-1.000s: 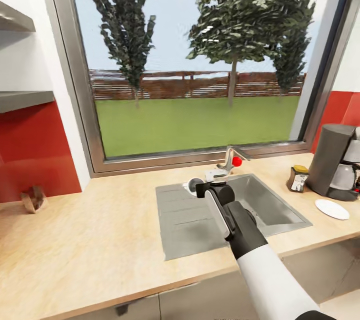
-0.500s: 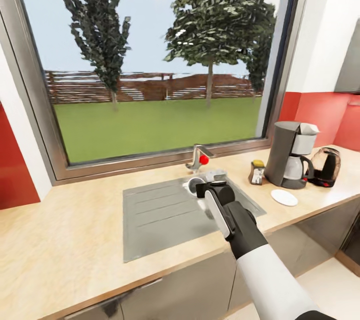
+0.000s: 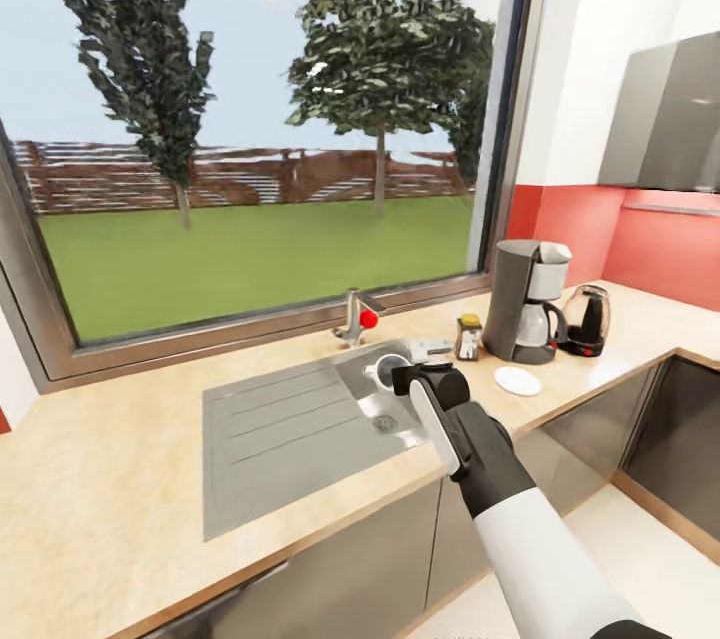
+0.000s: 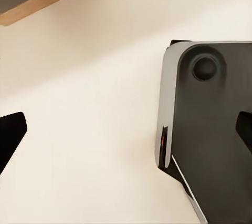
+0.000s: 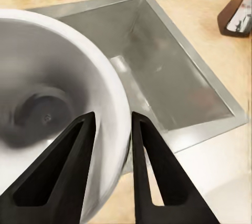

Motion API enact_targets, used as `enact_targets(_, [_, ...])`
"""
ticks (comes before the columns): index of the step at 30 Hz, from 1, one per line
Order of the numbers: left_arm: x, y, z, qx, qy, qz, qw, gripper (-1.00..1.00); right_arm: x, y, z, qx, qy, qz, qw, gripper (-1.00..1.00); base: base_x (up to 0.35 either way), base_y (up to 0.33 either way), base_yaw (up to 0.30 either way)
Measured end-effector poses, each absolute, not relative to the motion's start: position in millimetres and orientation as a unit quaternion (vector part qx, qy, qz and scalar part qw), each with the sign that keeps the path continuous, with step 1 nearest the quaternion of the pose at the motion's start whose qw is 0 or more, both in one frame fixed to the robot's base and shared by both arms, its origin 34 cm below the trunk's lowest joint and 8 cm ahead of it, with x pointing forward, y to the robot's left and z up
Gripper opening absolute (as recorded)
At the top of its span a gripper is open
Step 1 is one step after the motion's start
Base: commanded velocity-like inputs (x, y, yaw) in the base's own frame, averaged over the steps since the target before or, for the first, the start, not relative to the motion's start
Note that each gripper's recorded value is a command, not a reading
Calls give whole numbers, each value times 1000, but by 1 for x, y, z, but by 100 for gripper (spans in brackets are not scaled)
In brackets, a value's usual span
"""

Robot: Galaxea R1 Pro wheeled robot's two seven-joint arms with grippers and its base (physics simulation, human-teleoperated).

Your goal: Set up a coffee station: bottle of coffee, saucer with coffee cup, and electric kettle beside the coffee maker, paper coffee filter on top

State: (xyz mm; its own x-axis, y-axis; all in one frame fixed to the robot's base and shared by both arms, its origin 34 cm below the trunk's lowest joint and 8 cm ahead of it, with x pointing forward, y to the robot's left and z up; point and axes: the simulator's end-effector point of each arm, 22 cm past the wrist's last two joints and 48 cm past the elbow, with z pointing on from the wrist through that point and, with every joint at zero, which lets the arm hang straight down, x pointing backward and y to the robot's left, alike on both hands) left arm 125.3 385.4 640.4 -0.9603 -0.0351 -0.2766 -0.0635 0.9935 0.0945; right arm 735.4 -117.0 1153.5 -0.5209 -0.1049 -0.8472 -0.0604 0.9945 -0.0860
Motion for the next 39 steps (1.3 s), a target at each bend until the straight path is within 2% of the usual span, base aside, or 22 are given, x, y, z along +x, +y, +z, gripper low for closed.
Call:
enact_targets(6, [126,388,641,-26,988,59,139,100,735,-117,1154,-48,871,-23,488,-100,0,-22,-260])
enact_targets(14, [125,385,640,-26,988,58,139,100,735,-117,1154,-48,871,-23,488,-100,0,-234,-206])
enact_targets(39, [125,384,640,-26,988,57,139,100,735,-119,1152,-48,873,-26,485,-100,111,-255,-6])
